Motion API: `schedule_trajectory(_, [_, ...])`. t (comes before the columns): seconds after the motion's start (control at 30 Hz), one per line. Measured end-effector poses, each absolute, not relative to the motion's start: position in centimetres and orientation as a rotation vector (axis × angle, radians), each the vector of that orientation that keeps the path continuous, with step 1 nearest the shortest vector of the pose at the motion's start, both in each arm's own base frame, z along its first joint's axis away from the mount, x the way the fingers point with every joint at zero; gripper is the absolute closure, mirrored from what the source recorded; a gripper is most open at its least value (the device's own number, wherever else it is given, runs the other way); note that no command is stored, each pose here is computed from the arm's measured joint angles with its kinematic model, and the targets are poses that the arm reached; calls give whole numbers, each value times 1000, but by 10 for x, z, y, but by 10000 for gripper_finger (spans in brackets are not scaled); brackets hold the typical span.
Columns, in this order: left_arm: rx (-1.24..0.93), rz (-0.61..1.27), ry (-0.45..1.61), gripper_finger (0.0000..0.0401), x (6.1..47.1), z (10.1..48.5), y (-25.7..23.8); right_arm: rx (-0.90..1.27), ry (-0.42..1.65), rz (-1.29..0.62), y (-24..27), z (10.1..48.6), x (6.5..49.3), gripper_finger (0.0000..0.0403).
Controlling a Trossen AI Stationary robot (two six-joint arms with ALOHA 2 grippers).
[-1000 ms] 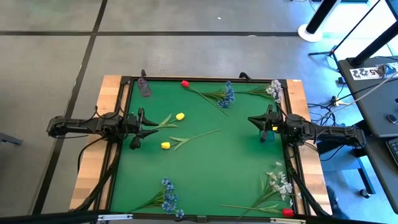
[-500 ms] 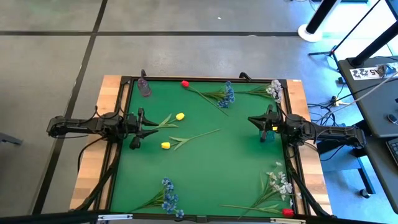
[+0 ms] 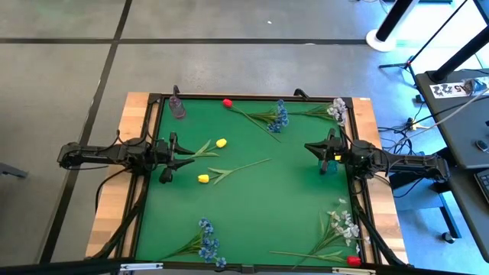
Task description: Sort flowers into vase by color
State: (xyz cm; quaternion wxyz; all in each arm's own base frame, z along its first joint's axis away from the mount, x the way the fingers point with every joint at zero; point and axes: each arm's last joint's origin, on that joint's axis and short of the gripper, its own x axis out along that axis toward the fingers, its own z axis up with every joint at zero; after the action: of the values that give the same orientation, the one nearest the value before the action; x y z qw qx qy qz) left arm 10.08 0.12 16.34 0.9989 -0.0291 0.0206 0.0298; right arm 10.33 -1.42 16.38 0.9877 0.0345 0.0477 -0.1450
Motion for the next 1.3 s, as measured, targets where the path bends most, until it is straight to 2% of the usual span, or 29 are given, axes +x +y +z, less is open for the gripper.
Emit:
schedule_trajectory(0.3, [-59, 60, 41, 277, 101, 164, 1, 75, 72, -300, -14, 165, 104, 379])
schedule_trajectory(0.5, [-59, 60, 41, 277, 101, 164, 1, 333, -21, -274, -14, 170, 104, 379])
schedule_trajectory(0.6, [-58, 60, 41, 277, 101, 164, 1, 318, -90, -258, -14, 178, 105, 379])
schedule_trajectory(0.77, [-59, 60, 41, 277, 101, 164, 1, 313, -190, -56, -4, 192, 109, 379])
schedule_trajectory(0.87, [-59, 60, 41, 277, 101, 164, 1, 320, -100, -163, 0, 186, 117, 379])
schedule_trajectory(1.1, [-59, 60, 41, 277, 101, 164, 1, 260, 96, -511, -1, 210, 142, 375])
schedule_trajectory(1.2, [-59, 60, 41, 277, 101, 164, 1, 237, 173, -610, -13, 236, 156, 347])
schedule_trajectory(1.3, [-59, 60, 41, 277, 101, 164, 1, 237, 292, -723, -34, 260, 165, 294])
